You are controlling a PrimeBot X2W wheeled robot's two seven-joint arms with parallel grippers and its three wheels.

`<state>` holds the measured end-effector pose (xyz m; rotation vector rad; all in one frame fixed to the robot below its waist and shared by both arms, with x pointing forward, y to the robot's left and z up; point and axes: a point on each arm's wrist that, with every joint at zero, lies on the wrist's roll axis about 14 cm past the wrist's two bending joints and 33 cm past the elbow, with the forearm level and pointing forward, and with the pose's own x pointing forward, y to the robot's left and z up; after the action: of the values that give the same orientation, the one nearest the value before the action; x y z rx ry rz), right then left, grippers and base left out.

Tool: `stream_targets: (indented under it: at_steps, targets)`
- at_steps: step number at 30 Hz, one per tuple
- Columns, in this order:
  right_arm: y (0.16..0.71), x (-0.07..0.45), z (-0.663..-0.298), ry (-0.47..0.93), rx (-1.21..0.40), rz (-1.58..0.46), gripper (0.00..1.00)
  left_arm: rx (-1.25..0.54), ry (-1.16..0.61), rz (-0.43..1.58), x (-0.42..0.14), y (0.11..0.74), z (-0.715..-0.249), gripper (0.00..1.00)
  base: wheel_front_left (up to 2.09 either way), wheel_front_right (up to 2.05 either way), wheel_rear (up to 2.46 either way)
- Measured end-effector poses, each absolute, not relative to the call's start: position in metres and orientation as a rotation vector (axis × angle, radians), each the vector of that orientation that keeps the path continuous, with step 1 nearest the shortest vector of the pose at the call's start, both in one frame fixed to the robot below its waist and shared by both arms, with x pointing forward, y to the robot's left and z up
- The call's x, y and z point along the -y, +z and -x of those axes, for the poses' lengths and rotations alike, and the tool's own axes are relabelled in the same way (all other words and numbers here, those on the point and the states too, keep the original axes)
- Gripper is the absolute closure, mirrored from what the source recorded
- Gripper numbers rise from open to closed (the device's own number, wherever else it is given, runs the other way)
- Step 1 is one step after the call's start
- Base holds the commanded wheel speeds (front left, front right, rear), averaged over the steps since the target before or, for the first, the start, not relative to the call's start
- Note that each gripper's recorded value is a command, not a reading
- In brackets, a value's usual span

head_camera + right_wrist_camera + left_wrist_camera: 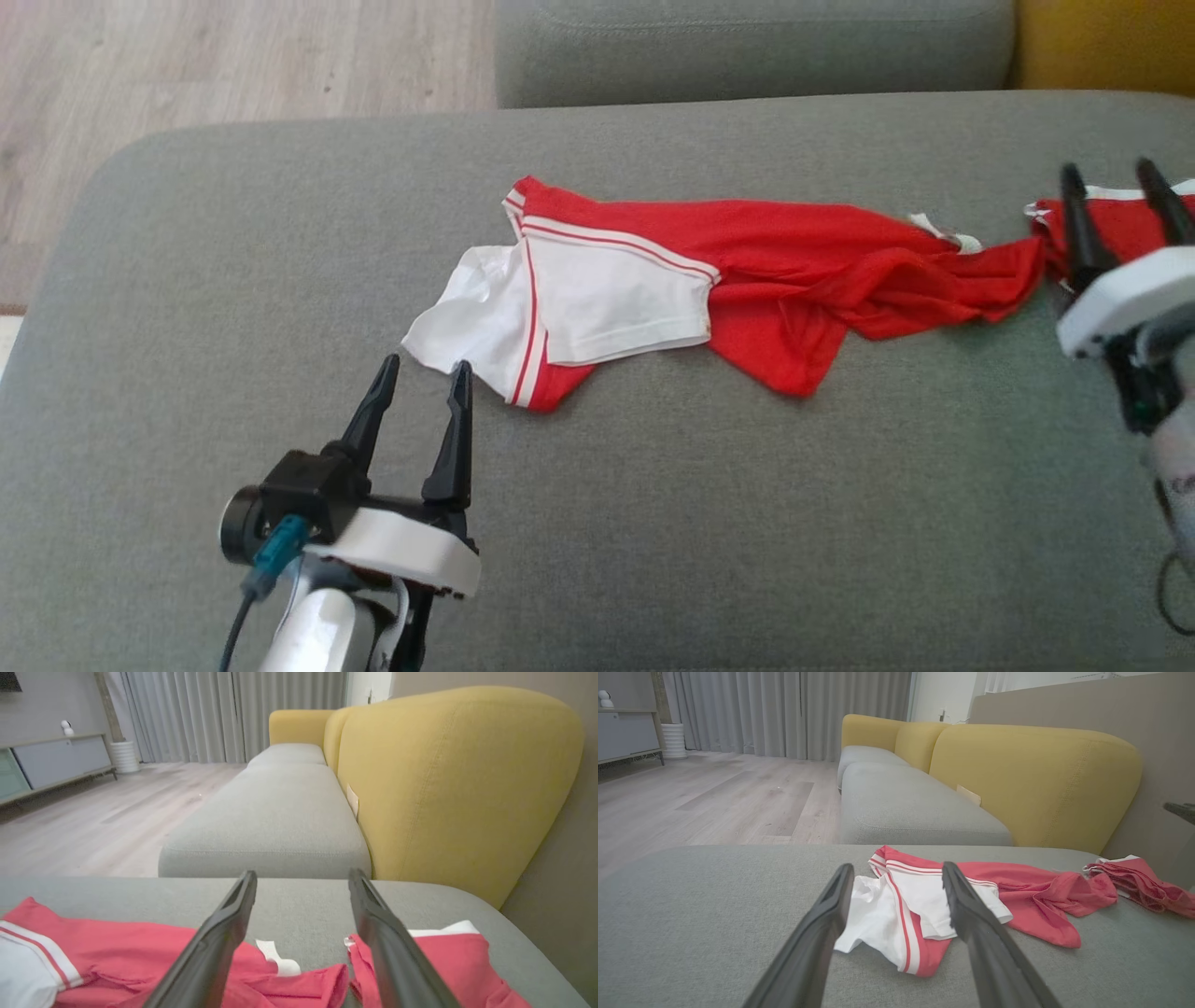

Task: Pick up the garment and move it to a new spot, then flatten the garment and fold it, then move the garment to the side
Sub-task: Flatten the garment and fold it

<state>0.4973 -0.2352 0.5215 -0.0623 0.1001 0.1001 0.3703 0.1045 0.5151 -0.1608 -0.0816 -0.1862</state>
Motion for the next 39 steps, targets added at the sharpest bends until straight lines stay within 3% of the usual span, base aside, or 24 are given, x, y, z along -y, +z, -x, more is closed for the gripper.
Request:
stream_targets:
  at_steps: [5, 10, 16, 22, 39]
  targets:
    - [0.574, 0.208, -0.498, 0.156, 0.088, 0.014, 0.00, 0.105, -0.192, 0.162, -0.103, 0.523, -0.373, 0.00, 0.00, 0.00, 0.00]
    - [0.591, 0.172, -0.465, 0.214, 0.222, -0.068, 0.00, 0.126, -0.205, 0.165, -0.099, 0.530, -0.374, 0.00, 0.00, 0.00, 0.00]
    - [0.567, 0.129, -0.412, 0.248, 0.232, -0.145, 0.00, 0.147, -0.214, 0.169, -0.096, 0.537, -0.374, 0.00, 0.00, 0.00, 0.00]
    - [0.549, 0.126, -0.381, 0.230, 0.199, -0.138, 0.00, 0.153, -0.208, 0.167, -0.099, 0.539, -0.371, 0.00, 0.00, 0.00, 0.00]
    - [0.542, 0.119, -0.367, 0.243, 0.179, -0.163, 0.00, 0.139, -0.181, 0.154, -0.107, 0.533, -0.361, 0.00, 0.00, 0.00, 0.00]
